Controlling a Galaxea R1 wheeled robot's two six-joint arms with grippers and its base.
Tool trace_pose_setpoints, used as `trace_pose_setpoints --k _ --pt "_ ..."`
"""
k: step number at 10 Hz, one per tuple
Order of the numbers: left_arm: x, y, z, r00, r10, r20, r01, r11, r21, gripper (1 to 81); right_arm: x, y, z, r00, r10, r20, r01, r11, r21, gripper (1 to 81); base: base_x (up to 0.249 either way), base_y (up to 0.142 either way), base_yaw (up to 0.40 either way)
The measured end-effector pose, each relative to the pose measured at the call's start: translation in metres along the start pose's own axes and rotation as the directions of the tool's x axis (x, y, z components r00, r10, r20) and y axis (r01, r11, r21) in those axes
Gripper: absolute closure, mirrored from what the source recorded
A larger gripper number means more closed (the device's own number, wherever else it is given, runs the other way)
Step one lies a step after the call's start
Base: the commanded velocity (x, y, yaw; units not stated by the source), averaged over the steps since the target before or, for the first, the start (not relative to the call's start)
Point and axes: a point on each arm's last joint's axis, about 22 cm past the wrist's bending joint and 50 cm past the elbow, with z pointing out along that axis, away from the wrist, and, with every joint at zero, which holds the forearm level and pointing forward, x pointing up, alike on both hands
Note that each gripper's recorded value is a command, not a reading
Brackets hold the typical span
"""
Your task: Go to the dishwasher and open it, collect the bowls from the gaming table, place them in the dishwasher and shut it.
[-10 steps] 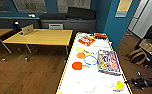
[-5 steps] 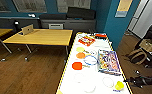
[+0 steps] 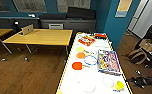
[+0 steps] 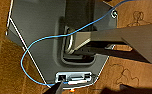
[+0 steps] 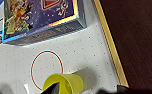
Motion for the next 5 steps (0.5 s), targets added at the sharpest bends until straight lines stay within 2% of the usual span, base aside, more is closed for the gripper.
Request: trace_pose_setpoints --k 2,3,5 --pt "0.000 0.003 0.003 1.0000 0.000 0.000 0.000 1.0000 0.000 1.0 -0.019 -0.017 0.024 0.9993 -0.009 0.036 0.008 0.9997 0.025 1.0 0.000 0.000 0.000" --pt "0.000 0.000 0.002 1.0000 0.001 0.000 -0.001 1.0000 0.004 1.0 -0.022 -0.021 0.031 0.9992 -0.011 0.037 0.010 0.9994 0.033 1.0 0.000 0.000 0.000" --pt "0.000 0.000 0.002 1.0000 0.000 0.000 0.000 1.0000 0.005 1.0 -0.034 -0.019 0.043 0.9988 -0.004 0.049 0.002 0.9994 0.034 1.0 0.000 0.000 0.000"
